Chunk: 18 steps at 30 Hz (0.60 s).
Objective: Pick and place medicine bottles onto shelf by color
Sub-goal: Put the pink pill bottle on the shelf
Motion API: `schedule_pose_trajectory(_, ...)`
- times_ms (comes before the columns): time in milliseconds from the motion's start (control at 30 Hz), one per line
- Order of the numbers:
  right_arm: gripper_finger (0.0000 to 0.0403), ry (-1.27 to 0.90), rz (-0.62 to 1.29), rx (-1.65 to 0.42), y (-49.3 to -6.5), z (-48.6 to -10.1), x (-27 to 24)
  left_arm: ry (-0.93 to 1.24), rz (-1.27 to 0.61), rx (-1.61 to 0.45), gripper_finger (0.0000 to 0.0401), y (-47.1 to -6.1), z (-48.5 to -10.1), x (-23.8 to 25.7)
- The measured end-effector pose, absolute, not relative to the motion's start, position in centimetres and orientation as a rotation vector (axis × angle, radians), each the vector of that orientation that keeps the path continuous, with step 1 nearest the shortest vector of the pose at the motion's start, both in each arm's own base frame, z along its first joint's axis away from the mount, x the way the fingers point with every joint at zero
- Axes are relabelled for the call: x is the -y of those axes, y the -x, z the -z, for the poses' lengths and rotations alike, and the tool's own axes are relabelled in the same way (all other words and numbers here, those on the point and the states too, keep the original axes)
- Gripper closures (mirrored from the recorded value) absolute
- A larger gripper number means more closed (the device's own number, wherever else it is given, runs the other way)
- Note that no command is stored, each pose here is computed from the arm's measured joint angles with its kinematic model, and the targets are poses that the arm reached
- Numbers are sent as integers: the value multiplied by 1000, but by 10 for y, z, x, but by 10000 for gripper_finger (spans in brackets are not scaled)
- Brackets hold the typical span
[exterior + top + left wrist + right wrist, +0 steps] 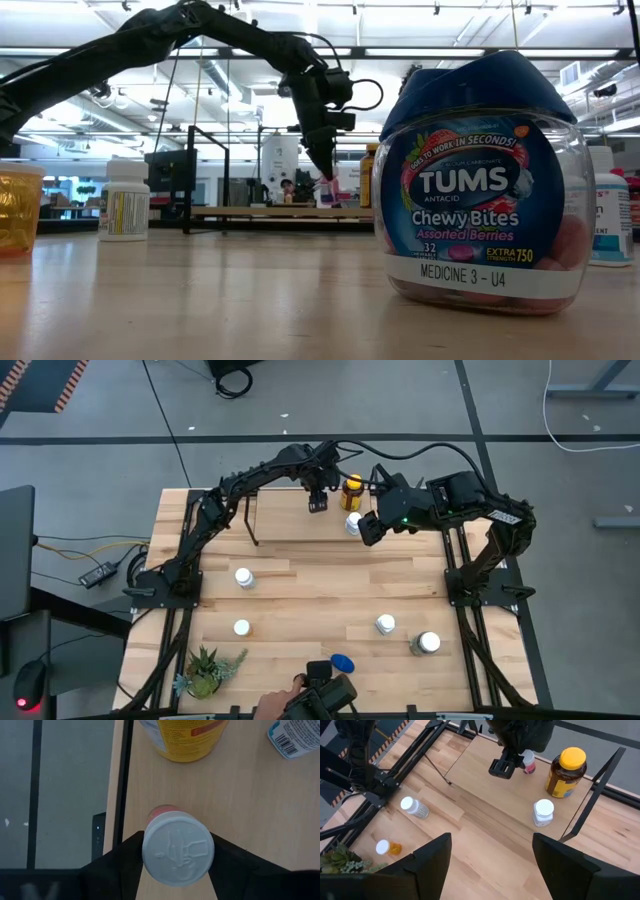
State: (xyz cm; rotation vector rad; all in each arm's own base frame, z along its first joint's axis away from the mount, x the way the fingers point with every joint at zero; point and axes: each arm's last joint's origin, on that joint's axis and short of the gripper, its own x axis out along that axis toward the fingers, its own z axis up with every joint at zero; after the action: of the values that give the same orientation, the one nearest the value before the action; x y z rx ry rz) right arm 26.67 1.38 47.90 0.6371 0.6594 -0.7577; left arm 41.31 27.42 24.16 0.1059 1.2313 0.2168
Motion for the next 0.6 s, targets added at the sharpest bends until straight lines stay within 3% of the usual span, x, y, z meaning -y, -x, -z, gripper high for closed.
schedule_pose_trajectory(600,119,-649,752,-663,-267,-479,-14,-118,-258,-1248,154,-413,-242,-275)
